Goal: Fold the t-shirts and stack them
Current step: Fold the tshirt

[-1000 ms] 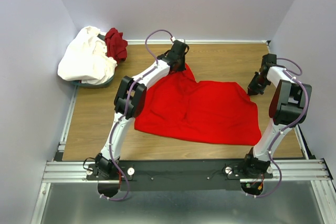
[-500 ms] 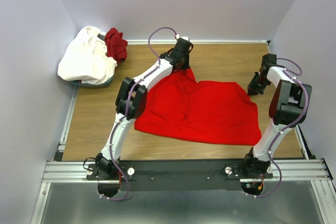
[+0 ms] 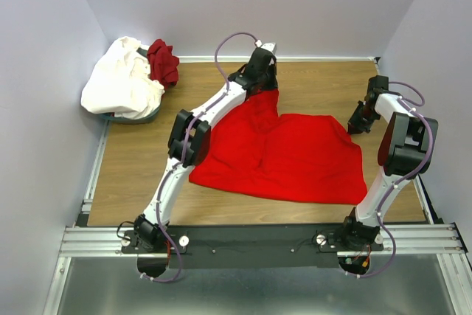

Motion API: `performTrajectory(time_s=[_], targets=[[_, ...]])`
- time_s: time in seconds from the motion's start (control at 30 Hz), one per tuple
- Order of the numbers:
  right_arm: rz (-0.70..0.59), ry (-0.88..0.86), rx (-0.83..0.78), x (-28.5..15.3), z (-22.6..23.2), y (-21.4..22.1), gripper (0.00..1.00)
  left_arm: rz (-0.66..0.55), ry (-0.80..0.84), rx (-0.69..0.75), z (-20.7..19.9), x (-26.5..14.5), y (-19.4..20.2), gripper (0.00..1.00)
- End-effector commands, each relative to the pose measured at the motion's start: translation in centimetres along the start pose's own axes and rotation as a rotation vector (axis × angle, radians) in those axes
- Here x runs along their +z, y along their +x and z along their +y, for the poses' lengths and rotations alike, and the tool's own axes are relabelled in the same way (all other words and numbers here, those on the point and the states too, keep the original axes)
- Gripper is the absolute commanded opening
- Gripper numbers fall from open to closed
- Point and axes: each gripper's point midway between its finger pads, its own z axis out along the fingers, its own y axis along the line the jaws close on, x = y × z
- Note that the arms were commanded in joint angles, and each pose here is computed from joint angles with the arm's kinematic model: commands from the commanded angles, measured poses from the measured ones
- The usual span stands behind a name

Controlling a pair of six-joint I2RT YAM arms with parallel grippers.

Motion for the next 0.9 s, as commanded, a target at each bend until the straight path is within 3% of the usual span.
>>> performTrajectory(time_s=[0.0,0.2,0.23,0.3,0.33,0.43,0.63,0.87], targets=[[0.0,-0.013,-0.001,-0.4,0.2,-0.2,0.1,0.01,0.189,0.041,-3.8,1.7,1.5,0.0],[0.004,-0.007,0.008,-0.2,0.1,-0.1,0.1,0.024,0.334,0.084,-6.1,2.7,3.2,0.02],[0.004,-0.007,0.01,-0.2,0.1,-0.1,0.1,0.015,0.353,0.105,-6.5,2.7,3.1,0.17],[0.002,-0.001,0.011,-0.1,0.1,-0.2,0.1,0.011,0.371,0.121,-6.8,2.5,3.1,0.35],[-0.002,0.001,0.013,-0.2,0.1,-0.3,0.1,0.0,0.372,0.123,-6.9,2.3,2.7,0.58],[-0.007,0.009,0.014,-0.1,0.0,-0.5,0.1,-0.044,0.336,0.132,-6.7,0.5,0.7,0.84],[-0.032,0.005,0.018,-0.4,0.3,-1.6,0.1,-0.097,0.087,0.116,-2.0,-3.3,-0.2,0.88],[-0.054,-0.003,0.023,-0.6,0.7,-2.8,0.1,-0.023,-0.125,-0.017,5.7,-6.8,4.8,0.91]])
